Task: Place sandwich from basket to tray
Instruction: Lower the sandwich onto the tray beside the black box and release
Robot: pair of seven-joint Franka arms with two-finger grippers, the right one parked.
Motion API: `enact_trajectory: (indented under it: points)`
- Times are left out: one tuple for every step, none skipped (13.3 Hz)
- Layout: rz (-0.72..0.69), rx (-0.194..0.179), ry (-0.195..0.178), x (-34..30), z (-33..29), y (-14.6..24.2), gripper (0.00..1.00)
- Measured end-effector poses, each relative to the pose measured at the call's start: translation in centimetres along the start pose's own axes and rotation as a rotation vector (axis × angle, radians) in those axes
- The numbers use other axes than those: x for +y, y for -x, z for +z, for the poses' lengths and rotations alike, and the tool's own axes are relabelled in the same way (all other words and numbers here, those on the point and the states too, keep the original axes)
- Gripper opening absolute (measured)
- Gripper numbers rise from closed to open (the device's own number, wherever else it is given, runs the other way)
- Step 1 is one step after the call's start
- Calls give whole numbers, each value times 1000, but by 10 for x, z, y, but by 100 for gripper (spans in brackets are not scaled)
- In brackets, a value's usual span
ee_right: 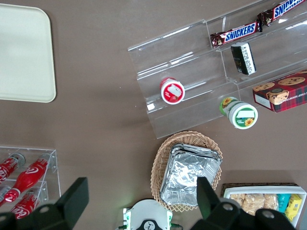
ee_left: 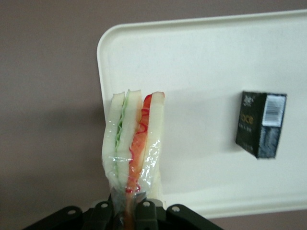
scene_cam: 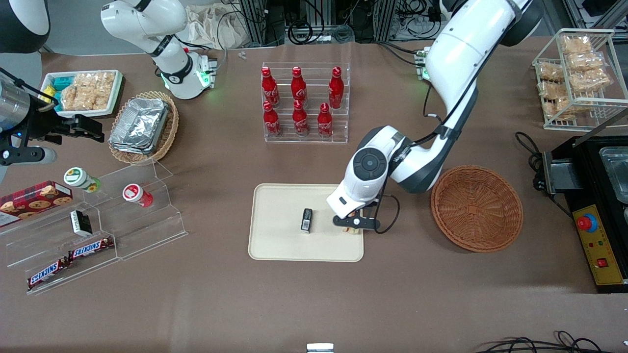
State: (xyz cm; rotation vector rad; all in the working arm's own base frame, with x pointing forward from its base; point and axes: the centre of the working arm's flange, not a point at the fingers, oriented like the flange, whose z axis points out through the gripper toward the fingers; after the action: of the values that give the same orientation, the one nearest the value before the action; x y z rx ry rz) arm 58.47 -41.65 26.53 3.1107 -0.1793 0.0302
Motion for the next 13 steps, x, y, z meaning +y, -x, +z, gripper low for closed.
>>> enact_trajectory:
  points:
    - [-2, 2, -3, 0, 9, -1, 16]
    - [-4, -2, -4, -1, 16, -2, 16]
    - [-6, -4, -4, -1, 18, -3, 15]
    - [-7, -4, -4, -1, 18, -3, 16]
    - [-10, -4, -4, -2, 19, -3, 24]
    - [-12, -4, -5, -2, 19, -3, 33]
    - [-14, -5, -5, -2, 20, -3, 44]
    - [-18, -6, -6, -2, 20, -3, 55]
    - [-25, -7, -5, -3, 20, -4, 66]
    - [-34, -11, -5, -4, 21, -4, 77]
    - [-43, -18, -9, -6, 21, -4, 88]
    - [-60, -32, -12, -8, 20, -5, 98]
    - [-89, -48, -1, -12, 15, -8, 98]
